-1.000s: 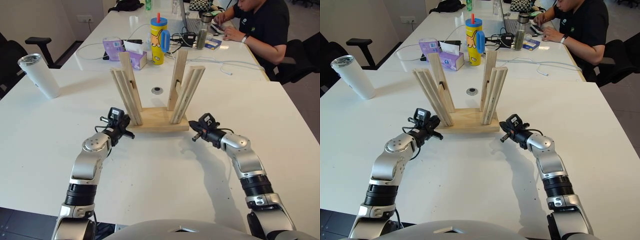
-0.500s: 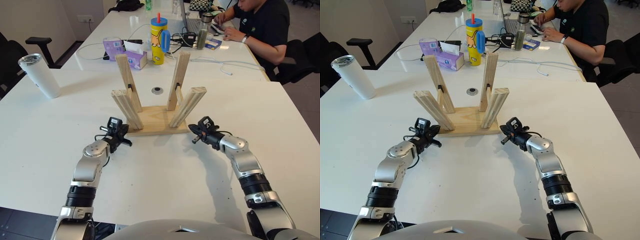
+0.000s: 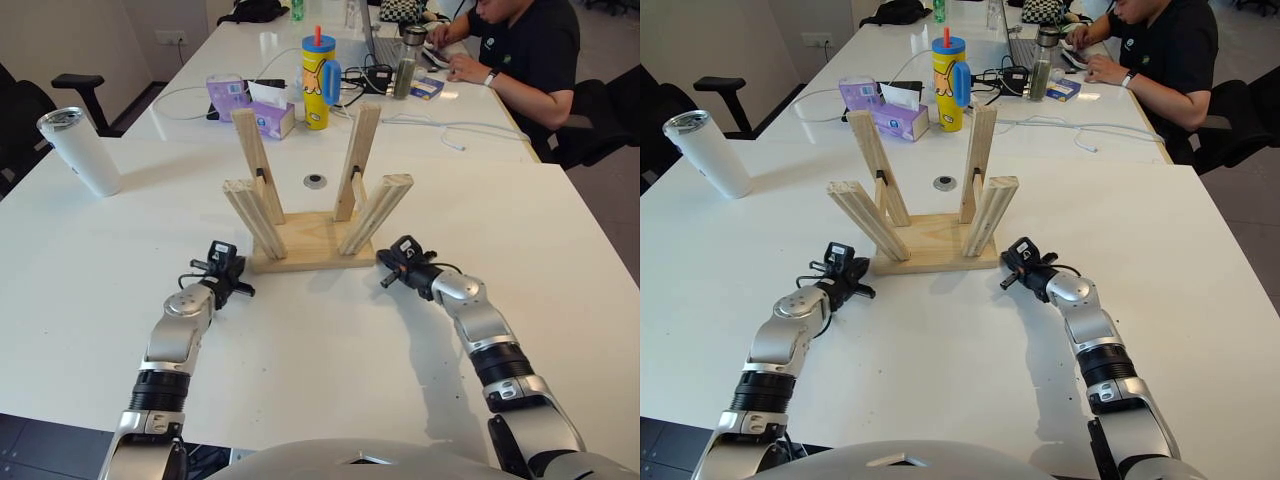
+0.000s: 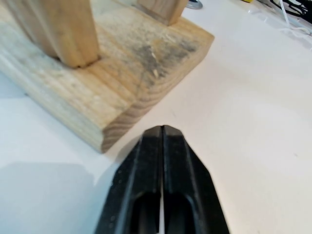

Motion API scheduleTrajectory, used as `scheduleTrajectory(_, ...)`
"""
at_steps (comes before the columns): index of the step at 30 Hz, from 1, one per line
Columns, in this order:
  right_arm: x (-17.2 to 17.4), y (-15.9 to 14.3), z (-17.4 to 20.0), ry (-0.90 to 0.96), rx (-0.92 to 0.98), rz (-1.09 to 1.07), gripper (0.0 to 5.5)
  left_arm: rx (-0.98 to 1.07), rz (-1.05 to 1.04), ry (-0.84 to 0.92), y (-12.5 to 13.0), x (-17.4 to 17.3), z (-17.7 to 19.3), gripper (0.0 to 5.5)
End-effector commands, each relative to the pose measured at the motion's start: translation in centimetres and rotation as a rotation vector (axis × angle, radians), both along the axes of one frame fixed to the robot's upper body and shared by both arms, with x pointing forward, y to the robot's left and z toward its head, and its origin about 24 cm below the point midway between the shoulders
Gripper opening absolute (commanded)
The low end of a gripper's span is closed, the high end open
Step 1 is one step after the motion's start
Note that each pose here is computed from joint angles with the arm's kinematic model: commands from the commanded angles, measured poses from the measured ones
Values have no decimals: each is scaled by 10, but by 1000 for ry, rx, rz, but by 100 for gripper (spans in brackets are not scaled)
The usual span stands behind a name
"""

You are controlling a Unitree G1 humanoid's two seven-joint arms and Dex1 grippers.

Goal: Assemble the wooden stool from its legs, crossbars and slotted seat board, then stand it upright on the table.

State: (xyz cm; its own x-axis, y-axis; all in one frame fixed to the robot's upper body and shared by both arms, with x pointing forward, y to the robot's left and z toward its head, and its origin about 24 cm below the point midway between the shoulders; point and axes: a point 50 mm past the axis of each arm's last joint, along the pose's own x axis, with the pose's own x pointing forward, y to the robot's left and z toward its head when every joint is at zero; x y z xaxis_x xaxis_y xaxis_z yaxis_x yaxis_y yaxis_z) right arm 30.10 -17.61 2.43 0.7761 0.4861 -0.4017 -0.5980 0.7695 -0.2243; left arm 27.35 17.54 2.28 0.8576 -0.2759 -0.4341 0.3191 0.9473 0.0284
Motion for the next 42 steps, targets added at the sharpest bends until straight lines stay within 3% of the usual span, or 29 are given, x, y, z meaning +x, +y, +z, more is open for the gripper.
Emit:
scheduleTrajectory(1, 0, 7, 1, 10, 13, 34, 0, -30, -47, 64, -11, -10, -9, 1)
scheduleTrajectory(11, -10, 20, 9, 17, 87, 118, 0, -65, -97, -14, -21, -4, 11, 1)
scheduleTrajectory(23, -2, 33, 72, -160, 130, 172, 0, -142, -167, -224, -35, 4, 84, 1)
scheduleTrajectory(30, 2, 36, 98, -232, 135, 178, 0, -142, -153, -255, -32, 5, 97, 1)
scheduleTrajectory(35, 6, 28, 92, -217, 99, 151, 0, -139, -124, -218, -25, 6, 88, 1)
scheduleTrajectory(42, 15, 3, 55, -131, -30, 39, 0, -21, -30, -63, -1, 8, 34, 1)
